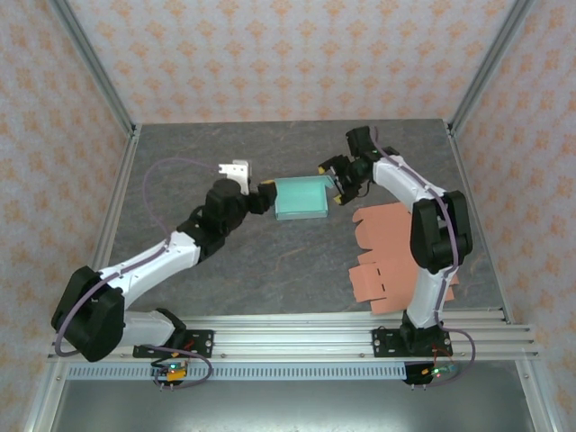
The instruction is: Fold the paper box
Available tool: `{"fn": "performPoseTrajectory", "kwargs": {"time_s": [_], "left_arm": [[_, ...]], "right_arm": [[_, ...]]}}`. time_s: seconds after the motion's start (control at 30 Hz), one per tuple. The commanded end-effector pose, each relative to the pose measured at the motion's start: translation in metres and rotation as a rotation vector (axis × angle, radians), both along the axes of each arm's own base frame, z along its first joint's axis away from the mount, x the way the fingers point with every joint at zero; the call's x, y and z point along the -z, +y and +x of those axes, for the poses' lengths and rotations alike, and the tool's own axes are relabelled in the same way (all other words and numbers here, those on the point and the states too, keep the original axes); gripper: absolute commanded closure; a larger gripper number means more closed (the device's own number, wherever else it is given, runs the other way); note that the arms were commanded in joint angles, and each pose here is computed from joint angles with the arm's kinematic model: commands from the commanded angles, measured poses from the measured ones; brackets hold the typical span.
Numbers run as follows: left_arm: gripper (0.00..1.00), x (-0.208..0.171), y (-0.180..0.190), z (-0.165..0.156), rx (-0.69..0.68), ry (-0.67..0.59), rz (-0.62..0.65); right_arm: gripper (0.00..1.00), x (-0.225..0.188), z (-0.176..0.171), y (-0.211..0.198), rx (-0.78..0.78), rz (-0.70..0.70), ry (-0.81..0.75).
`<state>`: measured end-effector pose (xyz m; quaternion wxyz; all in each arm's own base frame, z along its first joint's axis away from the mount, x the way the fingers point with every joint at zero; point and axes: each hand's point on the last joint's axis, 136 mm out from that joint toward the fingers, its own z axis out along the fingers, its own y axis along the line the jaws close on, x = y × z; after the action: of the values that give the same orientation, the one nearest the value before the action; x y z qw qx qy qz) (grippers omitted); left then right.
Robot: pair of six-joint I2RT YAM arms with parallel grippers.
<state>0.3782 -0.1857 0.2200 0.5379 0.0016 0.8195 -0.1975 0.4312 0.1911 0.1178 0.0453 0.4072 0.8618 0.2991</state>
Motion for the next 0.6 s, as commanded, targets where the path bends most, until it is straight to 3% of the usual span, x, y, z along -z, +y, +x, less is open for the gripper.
{"fn": "performPoseTrajectory", "kwargs": {"time_s": [0.0,0.1,0.23,0.33,0.43,0.57], "left_arm": [[0.3,0.008,0.0,-0.001,0.017,0.168,-0.065],[0.3,0.006,0.018,0.016,-0.065,0.245,-0.156],[0.26,0.007,0.037,0.045,-0.147,0.357,-0.378],[0.25,0.023,0.053,0.061,-0.291,0.536,-0.509],[0.26,0.037,0.028,0.074,-0.258,0.712,-0.624],[0.28,0.047,0.008,0.088,-0.234,0.751,-0.691]], "right_arm": [[0.16,-0.022,-0.001,-0.02,-0.07,-0.001,-0.032],[0.16,-0.023,0.0,-0.038,-0.103,-0.003,-0.035],[0.16,-0.023,0.008,-0.047,-0.147,0.067,-0.051],[0.15,-0.026,0.017,-0.039,-0.15,0.157,-0.026],[0.16,-0.027,0.025,-0.027,-0.131,0.24,0.006],[0.22,-0.025,0.036,-0.025,-0.109,0.257,0.008]]}}
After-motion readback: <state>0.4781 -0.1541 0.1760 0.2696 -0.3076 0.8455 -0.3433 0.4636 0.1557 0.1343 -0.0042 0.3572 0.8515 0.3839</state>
